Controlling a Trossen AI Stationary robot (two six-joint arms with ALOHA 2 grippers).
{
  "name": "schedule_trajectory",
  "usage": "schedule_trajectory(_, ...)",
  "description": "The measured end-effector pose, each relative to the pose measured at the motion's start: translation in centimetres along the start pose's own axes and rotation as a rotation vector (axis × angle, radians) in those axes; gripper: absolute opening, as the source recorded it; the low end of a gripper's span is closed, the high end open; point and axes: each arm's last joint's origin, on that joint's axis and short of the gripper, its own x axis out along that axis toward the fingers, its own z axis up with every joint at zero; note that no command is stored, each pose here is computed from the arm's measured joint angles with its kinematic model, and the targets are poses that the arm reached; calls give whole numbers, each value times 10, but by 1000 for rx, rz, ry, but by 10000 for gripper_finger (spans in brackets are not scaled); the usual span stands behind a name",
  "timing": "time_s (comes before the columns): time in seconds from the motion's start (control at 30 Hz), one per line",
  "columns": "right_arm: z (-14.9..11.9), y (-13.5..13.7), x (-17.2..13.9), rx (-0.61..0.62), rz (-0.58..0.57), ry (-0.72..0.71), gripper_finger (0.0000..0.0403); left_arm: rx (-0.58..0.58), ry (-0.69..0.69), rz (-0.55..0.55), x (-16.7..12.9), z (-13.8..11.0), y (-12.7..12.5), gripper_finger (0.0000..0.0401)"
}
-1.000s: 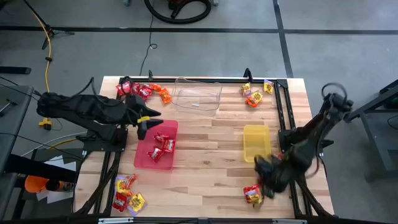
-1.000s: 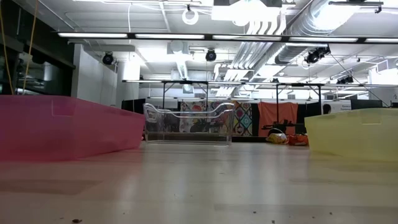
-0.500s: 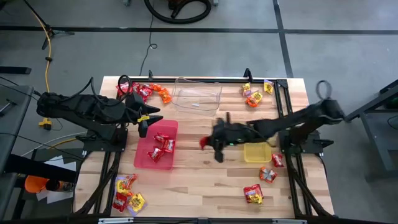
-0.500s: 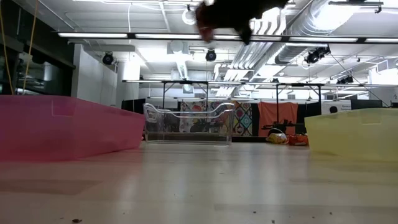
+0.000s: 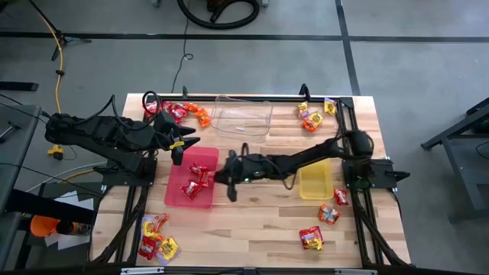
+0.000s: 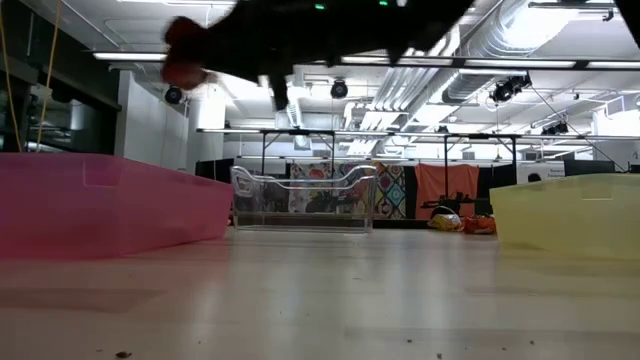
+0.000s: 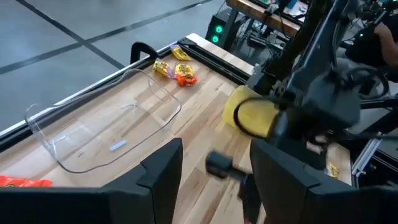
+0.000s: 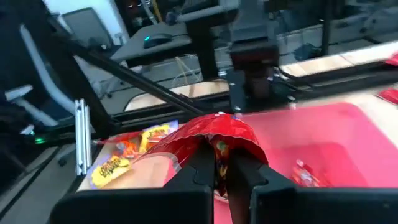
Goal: Sort candy
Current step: Put the red candy into the red bin
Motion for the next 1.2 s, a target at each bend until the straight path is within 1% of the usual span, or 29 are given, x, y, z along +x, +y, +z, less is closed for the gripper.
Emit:
schedule_trajectory(0.07,-1,0,13,-17,-3,39,5,16,-11,-10,0,1,-1,175)
schedule_trajectory(0.17,0,-1,27,-3,-20,109,5,33,-43,-35,-1,5,-4,175)
schedule_trajectory(0.23,6,-2,33,13,-29,118,8,39,-57,-44,-1,6,-4,175)
schedule_trajectory(0.3,10,-3,38,16,-33,120,20,46,-68,-49,-1,7,-5,175)
schedule_trajectory(0.4,15,-8,39,50,-34,140,60,49,-73,-52,-1,8,-5,175)
schedule_trajectory(0.53,14,-15,39,127,-34,160,136,49,-73,-51,-1,8,-5,175)
schedule_trajectory(0.63,13,-15,39,126,-38,168,185,49,-73,-51,-1,8,-5,175)
schedule_trajectory(0.73,12,-16,38,106,-39,181,213,49,-73,-51,-1,8,-5,175)
schedule_trajectory(0.9,16,-20,37,135,-48,171,221,59,-76,-45,-1,8,-5,175)
schedule_trajectory(1.03,19,-24,35,127,-52,176,222,64,-83,-32,-1,8,-5,175)
schedule_trajectory(1.13,20,-26,34,95,-63,245,222,67,-85,-28,-1,8,-5,175)
schedule_trajectory(1.2,21,-25,32,70,-41,294,222,65,-85,-28,-1,8,-5,175)
